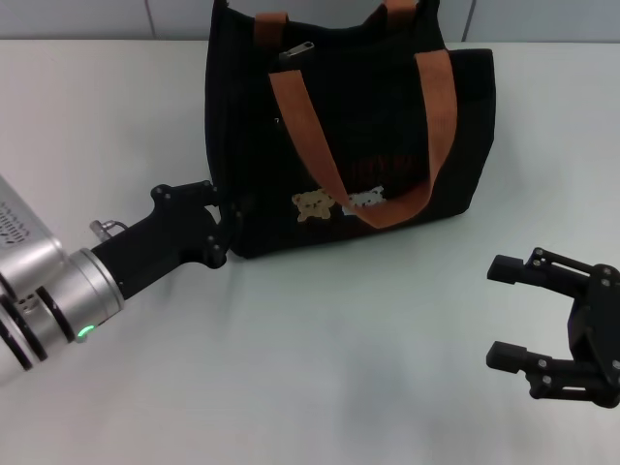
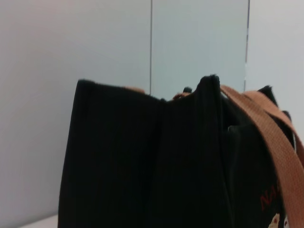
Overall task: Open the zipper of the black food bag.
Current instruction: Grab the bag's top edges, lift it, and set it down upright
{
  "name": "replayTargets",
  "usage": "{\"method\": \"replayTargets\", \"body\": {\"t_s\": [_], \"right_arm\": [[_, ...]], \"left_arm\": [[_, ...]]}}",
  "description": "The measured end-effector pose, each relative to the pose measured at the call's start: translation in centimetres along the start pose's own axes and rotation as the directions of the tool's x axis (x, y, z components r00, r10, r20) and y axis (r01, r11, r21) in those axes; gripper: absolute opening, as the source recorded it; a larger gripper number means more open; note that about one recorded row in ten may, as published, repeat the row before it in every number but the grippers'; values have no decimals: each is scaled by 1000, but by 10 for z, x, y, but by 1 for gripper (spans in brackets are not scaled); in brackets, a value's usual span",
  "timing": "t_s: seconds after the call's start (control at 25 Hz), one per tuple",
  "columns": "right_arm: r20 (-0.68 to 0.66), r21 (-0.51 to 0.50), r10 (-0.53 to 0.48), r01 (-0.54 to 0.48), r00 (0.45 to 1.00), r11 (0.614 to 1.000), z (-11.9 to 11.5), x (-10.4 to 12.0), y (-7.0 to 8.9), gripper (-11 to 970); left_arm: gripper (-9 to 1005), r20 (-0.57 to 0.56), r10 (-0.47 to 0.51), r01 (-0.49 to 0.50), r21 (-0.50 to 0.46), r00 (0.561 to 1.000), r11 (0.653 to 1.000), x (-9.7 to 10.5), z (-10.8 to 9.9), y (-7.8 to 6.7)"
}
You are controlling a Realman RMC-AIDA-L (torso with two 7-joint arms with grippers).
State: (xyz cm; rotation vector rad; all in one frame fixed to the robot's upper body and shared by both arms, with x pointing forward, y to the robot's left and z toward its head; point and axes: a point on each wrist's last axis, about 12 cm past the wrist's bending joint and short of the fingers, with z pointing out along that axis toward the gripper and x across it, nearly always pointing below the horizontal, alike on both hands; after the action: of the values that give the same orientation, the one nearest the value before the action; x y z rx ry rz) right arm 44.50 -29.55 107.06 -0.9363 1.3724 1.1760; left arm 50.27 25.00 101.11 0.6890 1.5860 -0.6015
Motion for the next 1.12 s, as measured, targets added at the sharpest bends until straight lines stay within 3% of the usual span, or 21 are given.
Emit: {"method": "replayTargets", "body": {"t_s": [0.16, 0.28, 0.64, 0.84, 0.96, 1.12], "right_arm": [[-4, 6, 0, 0, 1000, 1000, 0, 0, -1, 830], [-4, 6, 0, 0, 1000, 1000, 0, 0, -1, 830], [5, 17, -1, 1, 1000, 1000, -1, 0, -1, 830], [76, 108, 26, -34, 997, 994, -4, -2, -7, 830], [136, 182, 54, -78, 989, 980, -5, -9, -19, 830], [192, 225, 55, -99, 980, 969, 2, -21, -37, 830]], "left_arm": [[152, 23, 13, -14, 20, 1000, 1000, -4, -6, 3], [124, 34, 8, -10, 48, 999, 999, -12, -14, 13], [69, 43, 43, -45, 63, 998, 997, -19, -16, 21], [69, 66, 127, -132, 69, 990, 989, -44, -35, 47], [70, 58, 253, -257, 91, 966, 962, -75, -48, 73], [70, 75, 335, -342, 105, 939, 934, -96, -52, 84]]}}
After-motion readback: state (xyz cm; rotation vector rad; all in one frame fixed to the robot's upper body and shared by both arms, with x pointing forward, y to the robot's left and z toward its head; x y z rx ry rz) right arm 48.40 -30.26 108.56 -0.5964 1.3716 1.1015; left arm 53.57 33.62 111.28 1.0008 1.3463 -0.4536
